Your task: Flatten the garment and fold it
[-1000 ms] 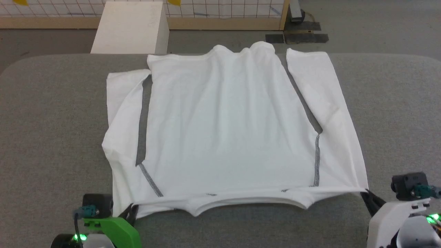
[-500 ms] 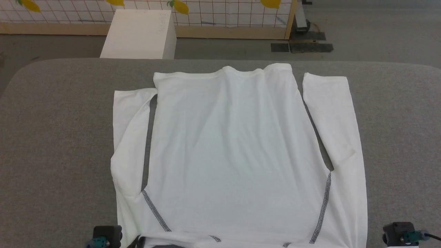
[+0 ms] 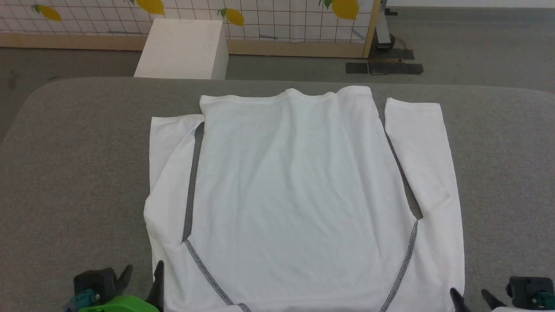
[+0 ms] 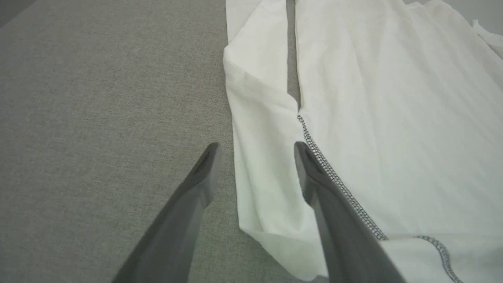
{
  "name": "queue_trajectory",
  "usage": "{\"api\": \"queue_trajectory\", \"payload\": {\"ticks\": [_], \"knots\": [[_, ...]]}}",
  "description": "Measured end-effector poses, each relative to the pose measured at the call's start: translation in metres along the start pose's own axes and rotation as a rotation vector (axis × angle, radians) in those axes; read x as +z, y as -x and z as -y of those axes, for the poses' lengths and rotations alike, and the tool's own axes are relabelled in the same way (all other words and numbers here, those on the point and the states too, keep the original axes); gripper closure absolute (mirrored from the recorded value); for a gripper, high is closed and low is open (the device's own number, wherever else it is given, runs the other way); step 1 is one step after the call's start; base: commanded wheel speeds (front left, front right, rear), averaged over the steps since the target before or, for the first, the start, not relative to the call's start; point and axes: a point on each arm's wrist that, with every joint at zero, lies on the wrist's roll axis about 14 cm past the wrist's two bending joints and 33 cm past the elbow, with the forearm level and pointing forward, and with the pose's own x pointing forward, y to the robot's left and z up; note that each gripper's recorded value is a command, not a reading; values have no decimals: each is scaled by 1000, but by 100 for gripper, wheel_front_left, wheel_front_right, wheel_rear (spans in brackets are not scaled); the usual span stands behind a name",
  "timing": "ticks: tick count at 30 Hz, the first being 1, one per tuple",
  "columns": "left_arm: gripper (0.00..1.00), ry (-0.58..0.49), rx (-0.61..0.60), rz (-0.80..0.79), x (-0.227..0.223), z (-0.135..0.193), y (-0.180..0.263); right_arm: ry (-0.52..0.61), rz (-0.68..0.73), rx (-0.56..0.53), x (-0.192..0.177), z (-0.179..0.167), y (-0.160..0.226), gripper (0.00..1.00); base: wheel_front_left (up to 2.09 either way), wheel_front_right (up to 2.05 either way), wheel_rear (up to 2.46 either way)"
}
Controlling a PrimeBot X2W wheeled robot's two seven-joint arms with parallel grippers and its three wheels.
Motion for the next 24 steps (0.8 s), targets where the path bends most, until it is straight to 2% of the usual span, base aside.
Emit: {"api": "queue_trajectory", "payload": {"ticks": [6,12,19,21,22,24], "knots": [[0,-69,18,159,42,-10,-13,-3,280,-28,53,9,-1,0,0,0,0],[0,-185,-15,253,89,-12,-55,-16,473,-6,92,2,-11,0,0,0,0],[0,-305,-34,211,137,-20,-129,-26,594,27,129,-10,-36,0,0,0,0],[0,-326,-27,173,143,-25,-148,-30,607,35,134,-12,-45,0,0,0,0],[0,-337,-12,99,145,-32,-179,-38,611,35,137,-12,-59,0,0,0,0],[0,-335,-8,44,141,-36,-196,-42,605,33,137,-11,-67,0,0,0,0]]}}
